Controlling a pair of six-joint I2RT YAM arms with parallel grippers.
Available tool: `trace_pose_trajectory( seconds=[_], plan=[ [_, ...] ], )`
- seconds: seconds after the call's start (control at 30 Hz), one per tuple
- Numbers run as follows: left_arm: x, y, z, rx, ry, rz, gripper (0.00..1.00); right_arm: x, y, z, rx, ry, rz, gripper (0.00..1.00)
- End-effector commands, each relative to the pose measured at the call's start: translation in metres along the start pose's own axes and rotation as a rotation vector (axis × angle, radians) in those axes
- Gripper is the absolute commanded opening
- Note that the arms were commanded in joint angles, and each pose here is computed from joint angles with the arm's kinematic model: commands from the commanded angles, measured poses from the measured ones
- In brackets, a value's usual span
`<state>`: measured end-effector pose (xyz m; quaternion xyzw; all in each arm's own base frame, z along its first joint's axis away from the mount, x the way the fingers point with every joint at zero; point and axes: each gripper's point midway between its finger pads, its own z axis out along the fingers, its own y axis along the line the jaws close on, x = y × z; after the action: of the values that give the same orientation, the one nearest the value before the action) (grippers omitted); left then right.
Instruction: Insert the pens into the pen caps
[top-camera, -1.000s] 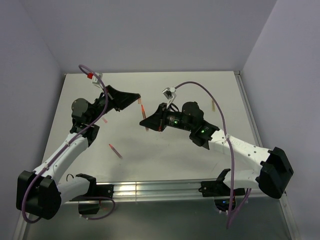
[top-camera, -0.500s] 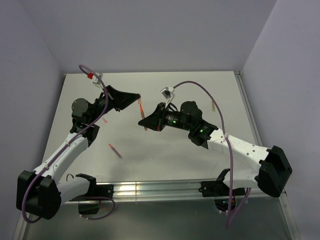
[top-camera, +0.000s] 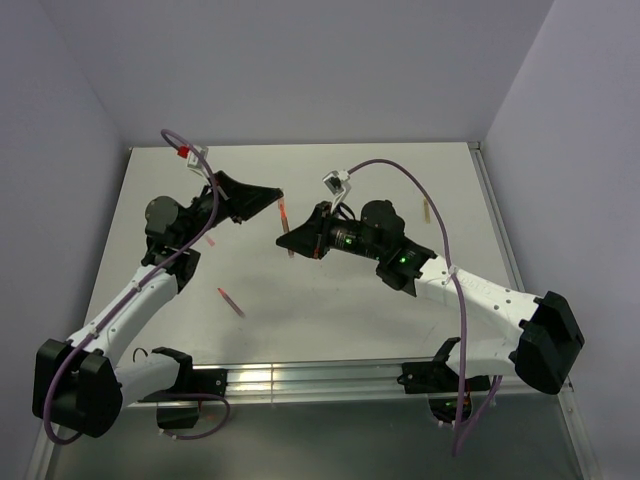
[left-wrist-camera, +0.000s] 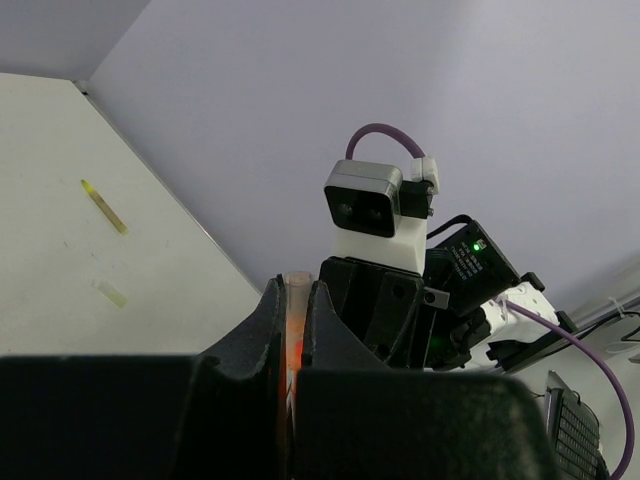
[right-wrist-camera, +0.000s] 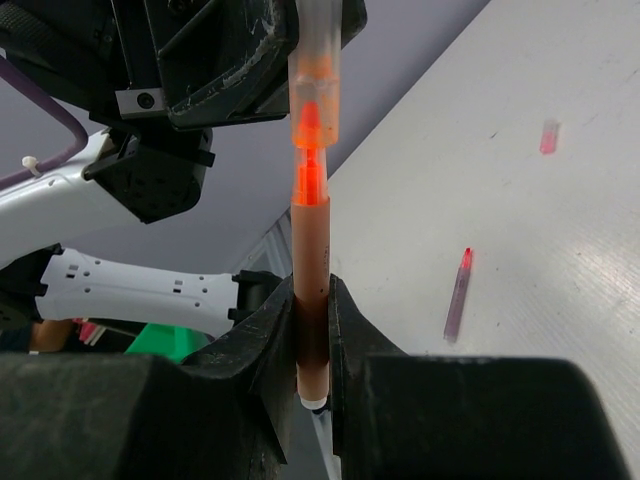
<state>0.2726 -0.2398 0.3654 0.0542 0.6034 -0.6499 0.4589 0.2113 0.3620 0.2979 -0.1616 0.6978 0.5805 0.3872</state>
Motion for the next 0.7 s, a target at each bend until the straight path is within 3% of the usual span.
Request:
trace_pose_trajectory(
  seconds=[0.0,0.67],
  plan=[
    [0.004,-0.007,0.0,0.045,0.012,0.025,0.0,-0.026,0.018,0.004,-0.029,-0.068,-0.05,0.0],
    [0.018,-0.017,0.004,0.074,0.044,0.028,0.0,-0.048,0.01,0.008,0.04,-0.161,-0.045,0.0]
  ],
)
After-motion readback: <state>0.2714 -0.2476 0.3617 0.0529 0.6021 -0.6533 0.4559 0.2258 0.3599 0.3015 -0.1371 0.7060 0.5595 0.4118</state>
